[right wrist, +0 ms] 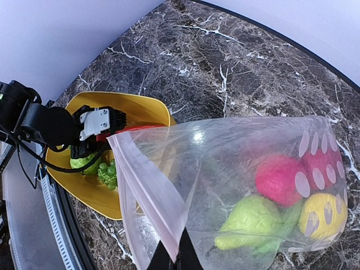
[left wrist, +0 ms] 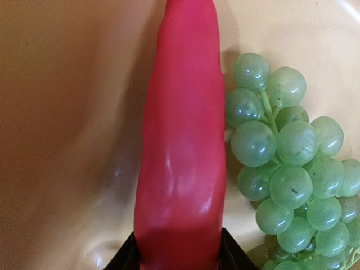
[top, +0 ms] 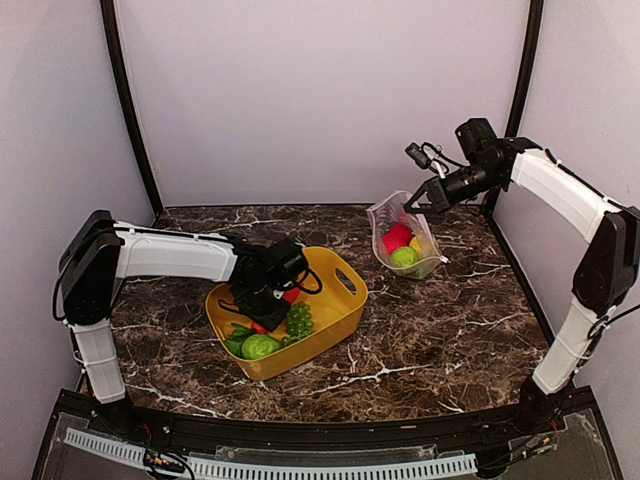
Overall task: Place the food in the zip-top bag and seal the zipper
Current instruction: Pick up the fake vegetable from the bin, then place the fake vegetable in the zipper food storage bag.
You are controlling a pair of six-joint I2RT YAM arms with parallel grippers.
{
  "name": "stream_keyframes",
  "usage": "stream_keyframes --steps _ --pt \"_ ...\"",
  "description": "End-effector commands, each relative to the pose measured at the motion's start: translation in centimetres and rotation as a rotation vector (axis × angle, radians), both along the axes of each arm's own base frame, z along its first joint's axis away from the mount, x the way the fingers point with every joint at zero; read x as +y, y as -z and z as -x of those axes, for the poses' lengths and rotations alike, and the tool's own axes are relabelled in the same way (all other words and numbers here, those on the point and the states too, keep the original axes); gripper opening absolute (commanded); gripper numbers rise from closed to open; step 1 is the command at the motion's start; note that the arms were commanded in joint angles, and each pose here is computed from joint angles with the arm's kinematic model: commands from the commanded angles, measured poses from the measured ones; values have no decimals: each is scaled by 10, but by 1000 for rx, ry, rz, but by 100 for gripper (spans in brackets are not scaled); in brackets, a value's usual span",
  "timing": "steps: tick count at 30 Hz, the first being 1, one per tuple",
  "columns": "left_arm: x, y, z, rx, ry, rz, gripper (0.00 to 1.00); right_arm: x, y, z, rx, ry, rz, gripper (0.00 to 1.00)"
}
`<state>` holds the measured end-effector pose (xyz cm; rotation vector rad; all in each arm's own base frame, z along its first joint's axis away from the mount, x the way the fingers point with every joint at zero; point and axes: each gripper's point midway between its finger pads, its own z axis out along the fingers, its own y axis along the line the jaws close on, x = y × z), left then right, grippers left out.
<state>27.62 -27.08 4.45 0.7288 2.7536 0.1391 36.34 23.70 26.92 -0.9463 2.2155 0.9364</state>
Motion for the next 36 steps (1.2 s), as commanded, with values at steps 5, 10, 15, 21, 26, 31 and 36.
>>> stream_keyframes --steps 5,10,15,21,26,31,36 --pt "7 -72 3 -66 3 67 32 0 -16 3 -51 -3 -16 0" --pt "-9 -115 5 -119 24 200 29 0 -20 0 -65 1 -10 0" --pt "-37 -160 10 -167 76 333 27 -4 -24 -9 -106 23 26 0" --pt "-94 -212 29 -196 209 555 19 -7 -32 -25 -163 45 66 0" --pt "-144 -241 47 -157 296 738 16 -7 -38 -36 -195 54 82 0" --pt "-187 -253 56 -68 331 909 13 -5 -38 -39 -195 50 79 0" --pt "-217 -256 59 57 287 1017 12 -1 -39 -31 -194 39 71 0"
